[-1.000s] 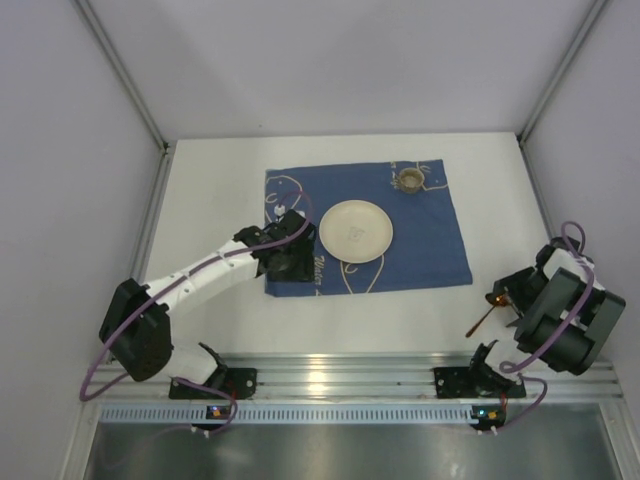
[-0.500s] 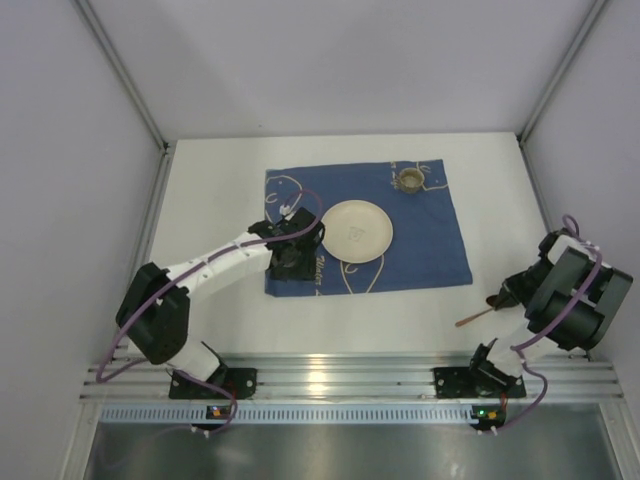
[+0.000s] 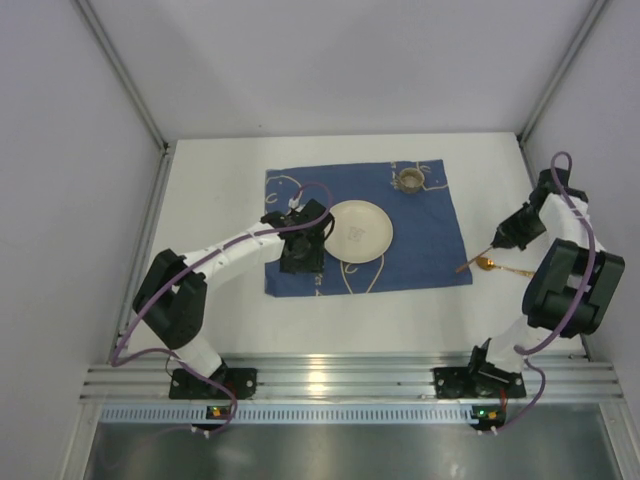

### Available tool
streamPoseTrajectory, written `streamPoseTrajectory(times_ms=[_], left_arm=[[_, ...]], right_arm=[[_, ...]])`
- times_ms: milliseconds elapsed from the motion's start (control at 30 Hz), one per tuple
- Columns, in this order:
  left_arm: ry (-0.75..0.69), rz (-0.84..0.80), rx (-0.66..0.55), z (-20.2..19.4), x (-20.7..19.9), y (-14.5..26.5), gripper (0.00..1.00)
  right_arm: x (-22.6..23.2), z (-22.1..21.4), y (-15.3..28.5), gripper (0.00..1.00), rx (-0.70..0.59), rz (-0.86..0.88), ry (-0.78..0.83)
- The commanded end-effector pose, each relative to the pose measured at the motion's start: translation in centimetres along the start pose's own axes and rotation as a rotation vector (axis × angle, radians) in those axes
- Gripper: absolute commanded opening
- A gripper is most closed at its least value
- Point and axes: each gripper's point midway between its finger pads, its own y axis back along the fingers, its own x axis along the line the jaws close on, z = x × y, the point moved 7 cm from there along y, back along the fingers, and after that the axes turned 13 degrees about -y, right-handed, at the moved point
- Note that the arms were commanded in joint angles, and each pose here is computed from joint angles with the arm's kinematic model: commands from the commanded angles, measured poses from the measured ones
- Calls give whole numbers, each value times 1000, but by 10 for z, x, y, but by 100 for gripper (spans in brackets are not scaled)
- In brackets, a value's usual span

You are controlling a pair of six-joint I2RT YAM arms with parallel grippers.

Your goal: Set the dinner table for one person

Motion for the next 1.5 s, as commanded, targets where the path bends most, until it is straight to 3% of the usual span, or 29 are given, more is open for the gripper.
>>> streamPoseTrajectory(times_ms=[0, 167, 300, 333, 433, 500, 733, 967, 1133, 1300, 1467], left_arm=[[34, -12, -55, 10, -1, 14, 60], [28, -106, -117, 18, -8, 29, 60], [-69, -504, -264, 40, -46, 64, 70], [-90, -588, -347, 54, -56, 76, 71], [-184, -759, -399, 73, -83, 105, 78], [-274, -791, -402, 78, -106, 118, 82], [-403, -759, -341, 58, -155, 115, 84], [-458, -689, -299, 42, -169, 103, 83], [-453, -589, -341, 48, -167, 113, 81], [-431, -640, -470, 64, -164, 168, 82], [-435, -539, -508, 64, -150, 158, 82]], right_arm=[[6, 0, 42, 0, -66, 21, 58], [4, -22, 53, 0, -21, 93, 84], [35, -63, 62, 0, 78, 244, 205], [42, -73, 65, 0, 99, 271, 234], [66, -110, 79, 0, 159, 337, 342], [79, -136, 90, 0, 196, 366, 404], [96, -178, 123, 0, 283, 449, 451], [92, -195, 147, 0, 354, 506, 464], [80, -195, 156, 0, 336, 469, 504], [66, -190, 144, 0, 274, 391, 542], [56, -190, 142, 0, 272, 360, 546]])
